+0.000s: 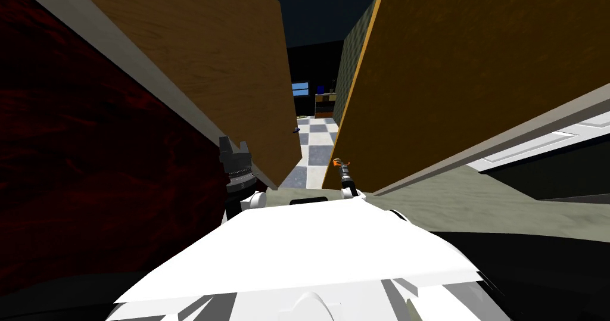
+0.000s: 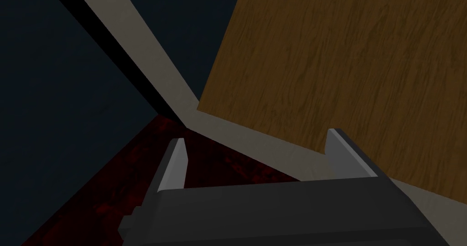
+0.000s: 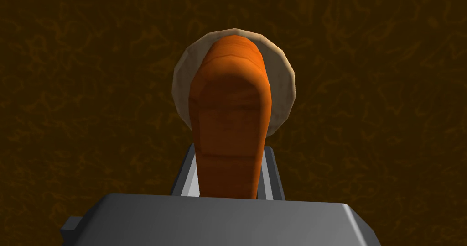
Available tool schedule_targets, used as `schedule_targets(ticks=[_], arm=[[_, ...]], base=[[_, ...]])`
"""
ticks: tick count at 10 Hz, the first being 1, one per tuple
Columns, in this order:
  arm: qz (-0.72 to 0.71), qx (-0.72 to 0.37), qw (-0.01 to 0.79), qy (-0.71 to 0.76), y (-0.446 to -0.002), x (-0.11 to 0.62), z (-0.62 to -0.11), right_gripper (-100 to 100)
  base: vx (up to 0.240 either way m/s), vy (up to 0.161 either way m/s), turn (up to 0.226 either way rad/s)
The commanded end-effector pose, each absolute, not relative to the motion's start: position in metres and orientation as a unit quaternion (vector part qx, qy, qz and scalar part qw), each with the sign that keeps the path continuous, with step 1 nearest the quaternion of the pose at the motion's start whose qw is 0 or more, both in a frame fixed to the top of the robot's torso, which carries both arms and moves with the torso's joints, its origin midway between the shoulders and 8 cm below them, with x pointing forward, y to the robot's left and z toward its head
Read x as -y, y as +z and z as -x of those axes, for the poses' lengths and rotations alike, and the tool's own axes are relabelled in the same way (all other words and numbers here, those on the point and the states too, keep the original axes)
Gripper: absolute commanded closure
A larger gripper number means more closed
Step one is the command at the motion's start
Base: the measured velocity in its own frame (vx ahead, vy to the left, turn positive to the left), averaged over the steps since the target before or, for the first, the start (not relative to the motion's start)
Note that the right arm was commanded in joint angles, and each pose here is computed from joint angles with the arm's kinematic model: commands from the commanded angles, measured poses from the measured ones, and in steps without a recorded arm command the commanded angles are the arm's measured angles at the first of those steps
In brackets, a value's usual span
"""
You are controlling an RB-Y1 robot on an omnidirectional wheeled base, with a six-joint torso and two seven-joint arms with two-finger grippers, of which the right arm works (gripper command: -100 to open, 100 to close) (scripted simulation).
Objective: Push the door open
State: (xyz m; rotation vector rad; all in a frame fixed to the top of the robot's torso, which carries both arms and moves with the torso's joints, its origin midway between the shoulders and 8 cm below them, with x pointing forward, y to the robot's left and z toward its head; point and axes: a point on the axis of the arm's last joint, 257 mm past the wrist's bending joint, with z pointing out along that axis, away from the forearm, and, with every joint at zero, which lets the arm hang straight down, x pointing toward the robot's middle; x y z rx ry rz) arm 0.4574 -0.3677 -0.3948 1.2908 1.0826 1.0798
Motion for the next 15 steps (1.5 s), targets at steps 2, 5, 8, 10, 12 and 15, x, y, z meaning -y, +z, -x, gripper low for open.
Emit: schedule_targets(ticks=[2,5,8,10,12,15], arm=[[-0.541,-0.441,0.557,0.45,-0.384,0.376,-0.465,100],[-0.549,-0.426,0.571,0.437,-0.381,0.381,-0.466,100],[-0.558,-0.412,0.583,0.424,-0.38,0.386,-0.467,100],[-0.565,-0.401,0.591,0.412,-0.38,0.389,-0.467,100],[-0.569,-0.396,0.595,0.406,-0.38,0.391,-0.467,100],[-0.578,-0.385,0.602,0.394,-0.381,0.393,-0.466,100]], base=[[0.184,-0.021,-0.034],[0.206,-0.012,-0.051],[0.189,-0.013,-0.062],[0.162,-0.014,-0.068],[0.113,-0.01,-0.027],[0.133,-0.01,-0.045]])
